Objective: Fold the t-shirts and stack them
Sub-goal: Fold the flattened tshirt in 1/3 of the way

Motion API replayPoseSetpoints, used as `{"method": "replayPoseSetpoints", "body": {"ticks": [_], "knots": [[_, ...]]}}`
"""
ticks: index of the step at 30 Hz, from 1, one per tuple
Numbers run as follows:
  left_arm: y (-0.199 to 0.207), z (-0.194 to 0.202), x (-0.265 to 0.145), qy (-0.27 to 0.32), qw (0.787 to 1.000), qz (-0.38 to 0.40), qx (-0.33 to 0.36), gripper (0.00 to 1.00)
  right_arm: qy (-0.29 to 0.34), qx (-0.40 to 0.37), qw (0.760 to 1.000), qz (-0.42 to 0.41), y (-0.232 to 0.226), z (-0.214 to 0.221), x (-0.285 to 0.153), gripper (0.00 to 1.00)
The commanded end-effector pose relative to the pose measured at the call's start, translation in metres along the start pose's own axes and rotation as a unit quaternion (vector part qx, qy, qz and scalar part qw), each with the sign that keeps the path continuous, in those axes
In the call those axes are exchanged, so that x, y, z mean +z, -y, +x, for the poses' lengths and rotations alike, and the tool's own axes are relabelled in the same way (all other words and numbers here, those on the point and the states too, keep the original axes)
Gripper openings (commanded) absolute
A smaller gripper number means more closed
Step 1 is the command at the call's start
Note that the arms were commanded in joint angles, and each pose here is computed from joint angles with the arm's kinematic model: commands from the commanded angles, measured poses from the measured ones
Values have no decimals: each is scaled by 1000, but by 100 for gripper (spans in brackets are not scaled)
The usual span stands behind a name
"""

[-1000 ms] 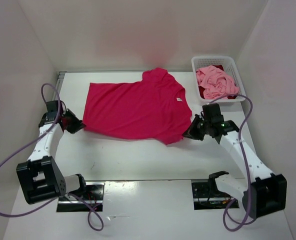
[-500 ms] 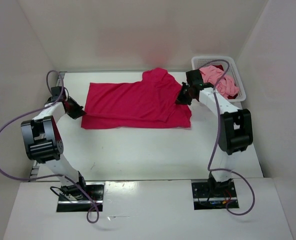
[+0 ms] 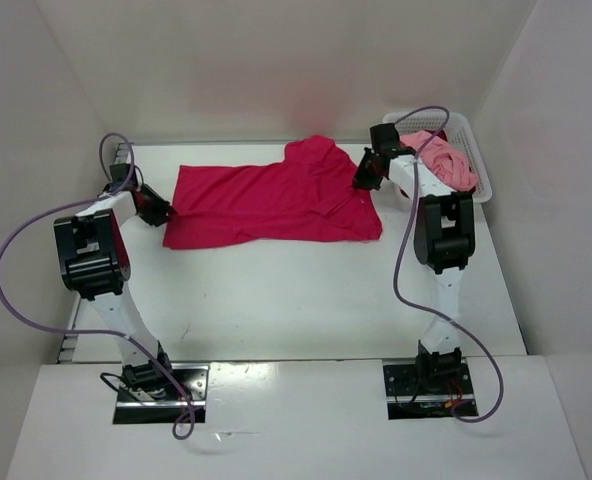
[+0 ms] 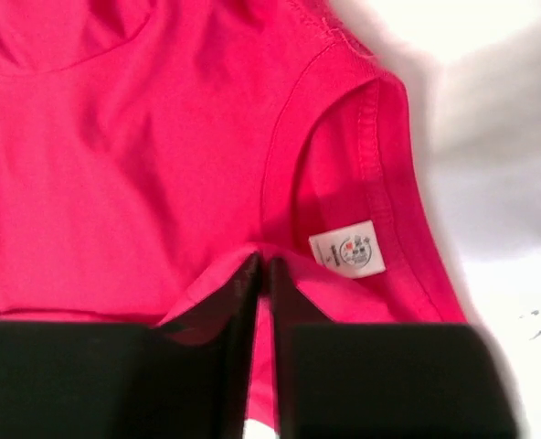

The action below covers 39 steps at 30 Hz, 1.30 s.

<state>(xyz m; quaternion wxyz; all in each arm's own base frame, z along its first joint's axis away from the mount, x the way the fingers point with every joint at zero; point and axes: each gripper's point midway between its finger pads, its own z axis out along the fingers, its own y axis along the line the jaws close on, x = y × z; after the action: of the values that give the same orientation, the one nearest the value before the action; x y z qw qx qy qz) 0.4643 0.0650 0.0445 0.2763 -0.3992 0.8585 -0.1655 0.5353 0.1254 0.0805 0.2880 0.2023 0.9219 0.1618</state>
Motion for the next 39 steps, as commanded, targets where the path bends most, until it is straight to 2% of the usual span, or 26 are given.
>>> {"method": "replayPoseSetpoints", "body": {"ticks": [1,3,4,6,7,8,9,10,11,12,14,15,17,20,23,24,25,26,29,32,34,39], "knots": [[10,-14,0,22,1000,11,-1,39,38,-7,999,-8,-12,-30,-4,18],[17,-18,-16,36,999,22,8,51,44,-9,999,-19,-18,-34,-13,30],[14,-16,-21,41,999,17,14,55,52,-9,998,-25,-23,-39,-25,33],[19,-13,-44,52,998,26,17,72,47,-10,998,-34,-23,-31,-36,39],[24,-13,-61,65,997,36,21,77,64,-13,997,-51,-31,-36,-62,41],[9,5,-61,50,998,24,17,79,74,-15,995,-66,-35,-36,-71,42],[2,12,-65,50,999,16,11,79,53,-13,997,-57,-20,-14,-69,42],[1,15,-78,61,998,19,13,76,72,-12,994,-77,-28,-17,-94,39],[-16,36,-75,43,999,4,8,72,51,-9,997,-63,-11,6,-91,30],[-24,43,-76,43,999,-5,0,62,44,-9,997,-63,-7,16,-95,14],[-30,52,-77,40,999,-7,-13,51,39,-4,997,-65,3,36,-108,3],[-33,56,-72,37,999,-9,-19,49,30,-4,997,-68,6,44,-111,0],[-34,60,-65,25,999,-9,-32,47,21,-6,998,-65,14,63,-118,0],[-35,60,-53,17,999,-9,-46,47,10,6,998,-57,27,83,-124,6],[-34,55,-43,18,998,-9,-52,47,4,18,999,-32,44,97,-118,21],[-38,59,-36,11,998,-15,-60,46,7,18,999,-28,45,96,-118,24],[-39,58,-33,9,998,-17,-60,44,6,24,1000,-18,53,102,-113,32],[-40,58,-29,7,998,-18,-65,42,-6,31,999,-9,57,107,-105,35],[-46,64,-18,-5,997,-23,-68,27,-8,39,999,15,70,114,-93,41],[-46,60,-16,-2,998,-26,-49,10,11,57,998,38,84,107,-83,41],[-55,55,-17,2,998,-36,-53,4,19,72,996,54,94,106,-74,41],[-73,38,-22,15,997,-46,-55,0,19,90,993,74,104,109,-58,41]]}}
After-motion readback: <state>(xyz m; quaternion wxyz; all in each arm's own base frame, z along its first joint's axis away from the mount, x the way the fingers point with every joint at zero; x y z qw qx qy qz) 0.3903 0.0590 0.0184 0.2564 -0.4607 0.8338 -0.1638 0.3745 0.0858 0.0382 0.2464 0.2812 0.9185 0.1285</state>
